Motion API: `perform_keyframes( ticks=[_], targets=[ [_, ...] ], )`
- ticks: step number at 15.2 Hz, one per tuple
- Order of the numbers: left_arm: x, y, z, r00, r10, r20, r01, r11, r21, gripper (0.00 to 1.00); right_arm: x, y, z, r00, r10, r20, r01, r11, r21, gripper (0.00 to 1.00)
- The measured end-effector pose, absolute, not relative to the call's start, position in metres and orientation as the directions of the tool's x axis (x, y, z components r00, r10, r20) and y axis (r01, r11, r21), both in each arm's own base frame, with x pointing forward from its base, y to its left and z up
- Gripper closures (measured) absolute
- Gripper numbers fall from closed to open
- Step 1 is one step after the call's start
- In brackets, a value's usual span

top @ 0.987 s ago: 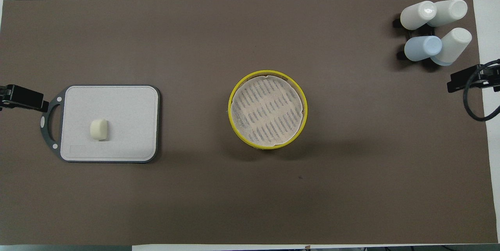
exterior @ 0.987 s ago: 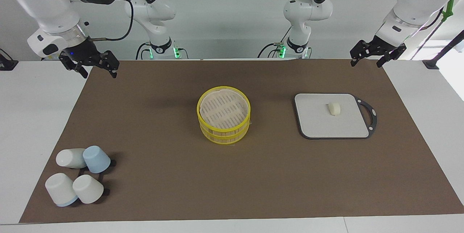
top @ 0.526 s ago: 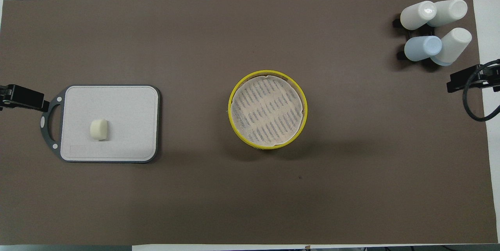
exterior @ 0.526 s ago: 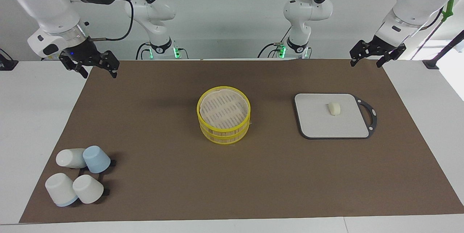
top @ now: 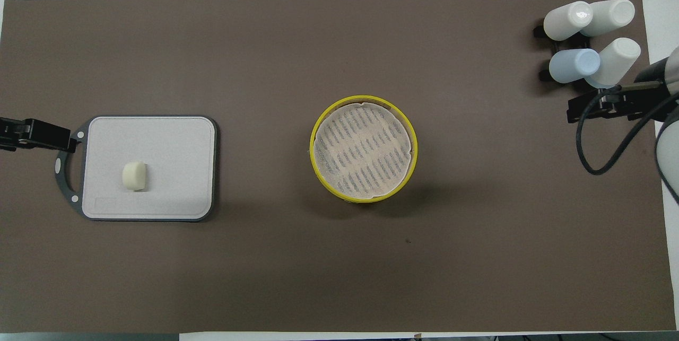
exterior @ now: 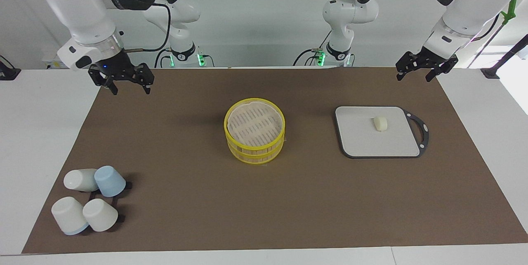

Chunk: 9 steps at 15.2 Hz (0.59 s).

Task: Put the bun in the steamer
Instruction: 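Reach the right gripper to the steamer lid while the left gripper reaches the bun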

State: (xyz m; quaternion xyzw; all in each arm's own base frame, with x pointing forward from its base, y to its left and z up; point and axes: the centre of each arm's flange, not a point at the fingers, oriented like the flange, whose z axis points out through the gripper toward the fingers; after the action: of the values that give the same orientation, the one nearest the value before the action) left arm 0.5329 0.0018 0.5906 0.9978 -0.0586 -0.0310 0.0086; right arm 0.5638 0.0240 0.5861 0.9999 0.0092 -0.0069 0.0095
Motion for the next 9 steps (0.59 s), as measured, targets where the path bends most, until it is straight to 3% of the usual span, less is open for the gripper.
perform_keyframes(
  ticks=[9],
  targets=[
    [0.517, 0.015, 0.515, 0.994, -0.092, -0.054, -0.091, -0.996, 0.024, 0.0, 0.555, 0.172, 0.555, 0.997, 0.053, 0.058, 0.053, -0.999, 0.001, 0.0]
  ],
)
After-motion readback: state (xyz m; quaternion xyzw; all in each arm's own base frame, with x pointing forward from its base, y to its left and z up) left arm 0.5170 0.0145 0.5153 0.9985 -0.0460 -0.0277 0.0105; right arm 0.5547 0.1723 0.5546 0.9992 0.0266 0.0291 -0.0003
